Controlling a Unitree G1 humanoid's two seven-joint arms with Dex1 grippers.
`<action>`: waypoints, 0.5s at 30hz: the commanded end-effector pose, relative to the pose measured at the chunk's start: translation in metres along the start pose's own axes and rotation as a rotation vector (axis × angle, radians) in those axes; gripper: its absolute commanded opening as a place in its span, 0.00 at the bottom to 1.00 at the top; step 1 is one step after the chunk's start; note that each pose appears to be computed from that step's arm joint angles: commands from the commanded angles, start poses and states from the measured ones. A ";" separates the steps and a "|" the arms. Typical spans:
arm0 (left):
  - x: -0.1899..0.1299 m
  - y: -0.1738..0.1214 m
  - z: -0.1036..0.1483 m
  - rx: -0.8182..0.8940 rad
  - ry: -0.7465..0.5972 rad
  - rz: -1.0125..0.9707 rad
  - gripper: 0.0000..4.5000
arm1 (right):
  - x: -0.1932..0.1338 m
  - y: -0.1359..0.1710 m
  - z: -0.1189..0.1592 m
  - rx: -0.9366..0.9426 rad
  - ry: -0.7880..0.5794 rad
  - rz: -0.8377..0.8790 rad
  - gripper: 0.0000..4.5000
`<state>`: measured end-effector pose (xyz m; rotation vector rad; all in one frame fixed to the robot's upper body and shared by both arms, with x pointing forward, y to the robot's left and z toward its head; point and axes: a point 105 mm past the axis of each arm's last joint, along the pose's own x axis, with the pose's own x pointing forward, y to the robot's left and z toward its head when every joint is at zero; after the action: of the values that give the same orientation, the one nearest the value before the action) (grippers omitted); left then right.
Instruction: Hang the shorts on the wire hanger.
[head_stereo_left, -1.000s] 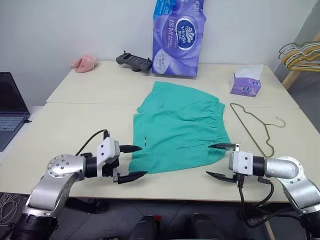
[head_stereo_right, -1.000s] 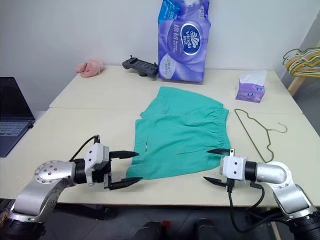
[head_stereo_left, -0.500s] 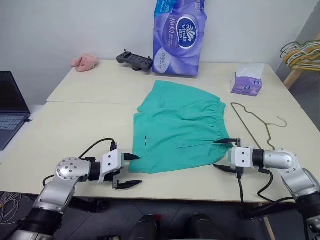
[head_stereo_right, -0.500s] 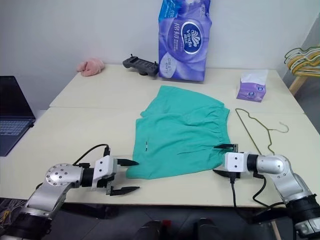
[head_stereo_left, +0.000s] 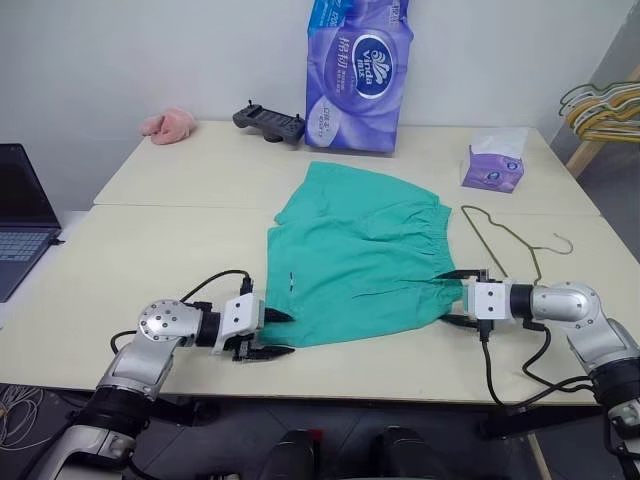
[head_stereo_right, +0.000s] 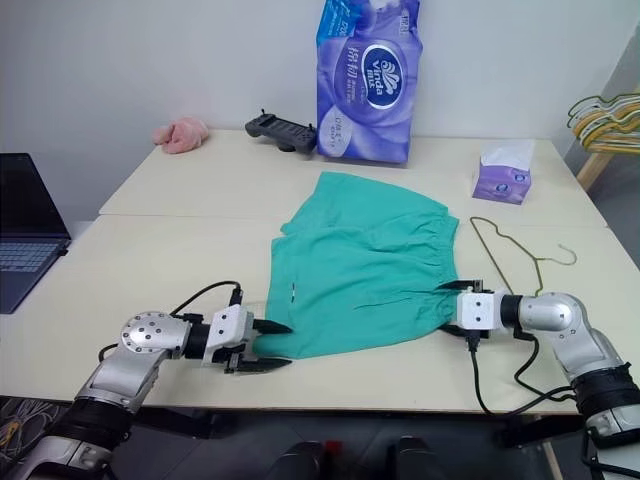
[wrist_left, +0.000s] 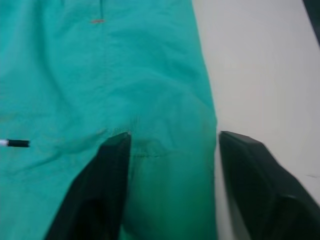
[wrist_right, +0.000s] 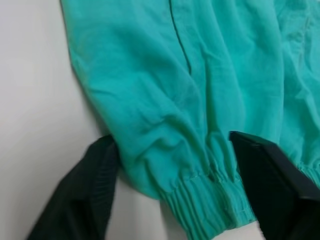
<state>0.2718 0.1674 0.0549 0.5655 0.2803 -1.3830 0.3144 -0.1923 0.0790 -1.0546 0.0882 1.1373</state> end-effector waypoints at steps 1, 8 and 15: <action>-0.004 0.001 0.000 0.003 0.015 -0.001 0.30 | -0.004 -0.010 0.005 -0.036 -0.002 -0.011 0.49; -0.011 0.012 0.000 0.035 0.034 0.031 0.00 | -0.005 -0.007 0.010 -0.042 -0.016 0.006 0.01; -0.028 0.002 0.003 0.071 0.047 -0.028 0.00 | -0.018 0.039 0.033 0.019 -0.061 0.210 0.01</action>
<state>0.2708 0.1874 0.0603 0.6289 0.3202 -1.3954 0.2683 -0.1845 0.0711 -1.0063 0.1842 1.3212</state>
